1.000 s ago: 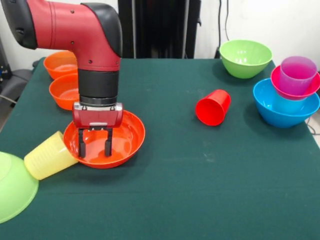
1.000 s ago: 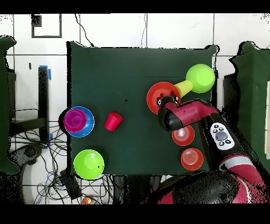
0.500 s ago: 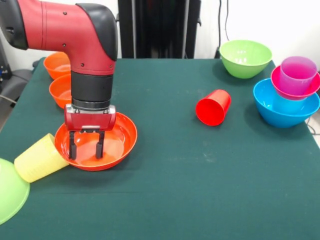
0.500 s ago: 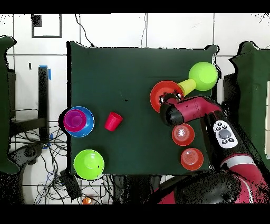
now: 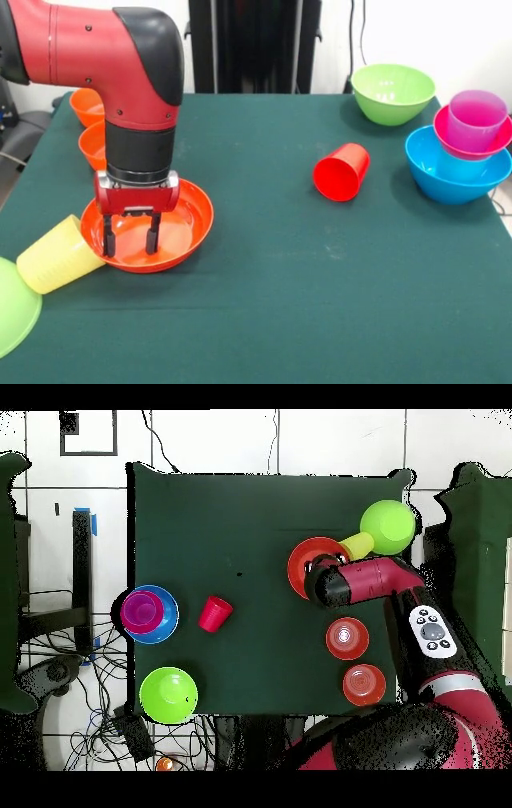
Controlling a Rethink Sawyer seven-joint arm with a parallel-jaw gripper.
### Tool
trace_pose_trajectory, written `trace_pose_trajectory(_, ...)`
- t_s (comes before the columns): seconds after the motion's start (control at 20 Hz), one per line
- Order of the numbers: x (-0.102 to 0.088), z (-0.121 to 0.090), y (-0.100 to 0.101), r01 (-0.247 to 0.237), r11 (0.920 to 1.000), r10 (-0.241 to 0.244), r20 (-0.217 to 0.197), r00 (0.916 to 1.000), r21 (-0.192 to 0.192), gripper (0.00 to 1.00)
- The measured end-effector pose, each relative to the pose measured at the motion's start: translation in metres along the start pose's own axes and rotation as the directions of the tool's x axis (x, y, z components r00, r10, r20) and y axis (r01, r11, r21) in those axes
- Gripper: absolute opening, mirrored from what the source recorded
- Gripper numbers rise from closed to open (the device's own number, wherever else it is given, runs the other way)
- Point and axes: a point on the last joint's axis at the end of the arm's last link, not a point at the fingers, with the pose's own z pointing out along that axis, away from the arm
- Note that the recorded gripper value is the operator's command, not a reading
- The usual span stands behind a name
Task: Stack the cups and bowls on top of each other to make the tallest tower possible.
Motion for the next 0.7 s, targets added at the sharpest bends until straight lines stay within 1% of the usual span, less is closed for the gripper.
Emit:
trace_pose_trajectory(0.05, -0.0013, 0.0003, -0.0015, -0.001, 1.0, 0.001, -0.014, 0.9999, -0.002, 1.0)
trace_pose_trajectory(0.15, -0.0022, 0.0004, -0.0023, -0.004, 1.0, 0.004, -0.024, 0.9997, -0.005, 1.0)
trace_pose_trajectory(0.2, -0.0031, 0.0006, -0.0032, -0.013, 0.9999, 0.012, -0.036, 0.9993, -0.009, 1.0)
trace_pose_trajectory(0.35, -0.0047, 0.0011, -0.0047, -0.033, 0.9993, 0.032, -0.056, 0.9979, -0.015, 1.0)
trace_pose_trajectory(0.5, -0.0055, 0.0014, -0.0059, -0.043, 0.9989, 0.041, -0.069, 0.9967, -0.017, 1.0)
trace_pose_trajectory(0.7, -0.0065, 0.0017, -0.0087, -0.059, 0.9981, 0.057, -0.098, 0.9936, -0.019, 1.0)
